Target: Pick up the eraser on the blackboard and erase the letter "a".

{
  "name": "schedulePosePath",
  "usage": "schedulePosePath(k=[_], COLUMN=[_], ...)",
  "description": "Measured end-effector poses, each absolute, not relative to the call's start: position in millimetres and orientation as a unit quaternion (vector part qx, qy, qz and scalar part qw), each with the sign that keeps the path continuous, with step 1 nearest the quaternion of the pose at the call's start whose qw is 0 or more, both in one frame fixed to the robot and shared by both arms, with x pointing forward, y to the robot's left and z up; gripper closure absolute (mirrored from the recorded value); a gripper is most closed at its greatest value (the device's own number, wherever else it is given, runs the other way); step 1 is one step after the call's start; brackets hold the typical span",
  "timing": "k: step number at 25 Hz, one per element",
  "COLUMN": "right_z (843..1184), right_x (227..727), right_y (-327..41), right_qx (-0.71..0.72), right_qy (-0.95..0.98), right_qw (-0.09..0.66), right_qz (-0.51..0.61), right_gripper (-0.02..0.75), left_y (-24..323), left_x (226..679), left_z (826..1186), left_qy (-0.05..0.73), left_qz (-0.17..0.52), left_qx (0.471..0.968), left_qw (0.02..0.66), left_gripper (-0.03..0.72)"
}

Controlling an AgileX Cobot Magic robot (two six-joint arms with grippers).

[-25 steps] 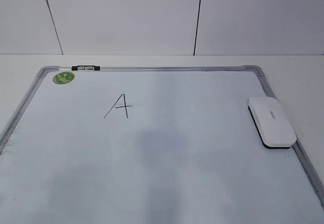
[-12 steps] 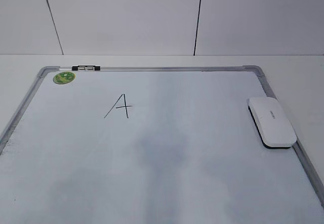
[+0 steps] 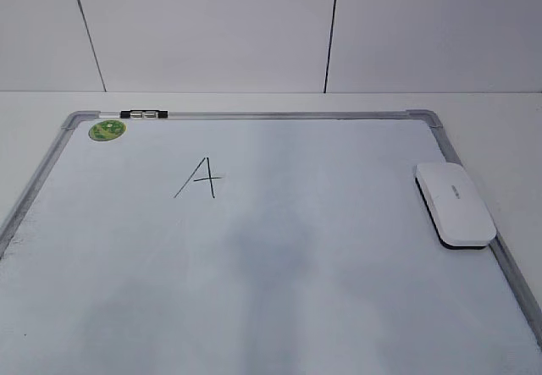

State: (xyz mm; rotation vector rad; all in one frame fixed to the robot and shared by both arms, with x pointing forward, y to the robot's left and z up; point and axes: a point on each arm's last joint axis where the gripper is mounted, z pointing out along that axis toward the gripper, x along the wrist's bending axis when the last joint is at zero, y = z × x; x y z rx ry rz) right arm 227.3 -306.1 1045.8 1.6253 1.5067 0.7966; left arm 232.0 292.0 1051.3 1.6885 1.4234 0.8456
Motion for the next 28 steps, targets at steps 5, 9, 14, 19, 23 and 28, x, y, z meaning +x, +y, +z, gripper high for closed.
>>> schedulePosePath(k=[5,9,14,19,23,28], right_z=[1045.8,1045.8,1045.8,1045.8,1045.8,1045.8], right_x=[227.3,227.3,227.3,227.3,227.3,227.3], right_y=[-306.0,-306.0,-306.0,-306.0,-306.0,-306.0], right_qx=[0.638,0.638,0.638,0.638,0.638,0.638], right_qy=[0.590,0.590,0.590,0.590,0.590,0.590], right_qw=[0.383,0.383,0.383,0.384,0.384,0.384], right_qz=[0.312,0.312,0.312,0.312,0.312,0.312], right_gripper=[0.145,0.146,0.146,0.146,0.146,0.146], left_y=[292.0,292.0,292.0,292.0,292.0,292.0], left_x=[232.0,232.0,232.0,232.0,232.0,232.0], left_z=[1051.3,1051.3,1051.3,1051.3,1051.3,1051.3], left_qy=[0.557,0.557,0.557,0.557,0.557,0.557], left_qz=[0.331,0.331,0.331,0.331,0.331,0.331], left_qx=[0.661,0.661,0.661,0.661,0.661,0.661], left_qw=[0.379,0.379,0.379,0.379,0.379,0.379], left_gripper=[0.383,0.383,0.383,0.383,0.383,0.383])
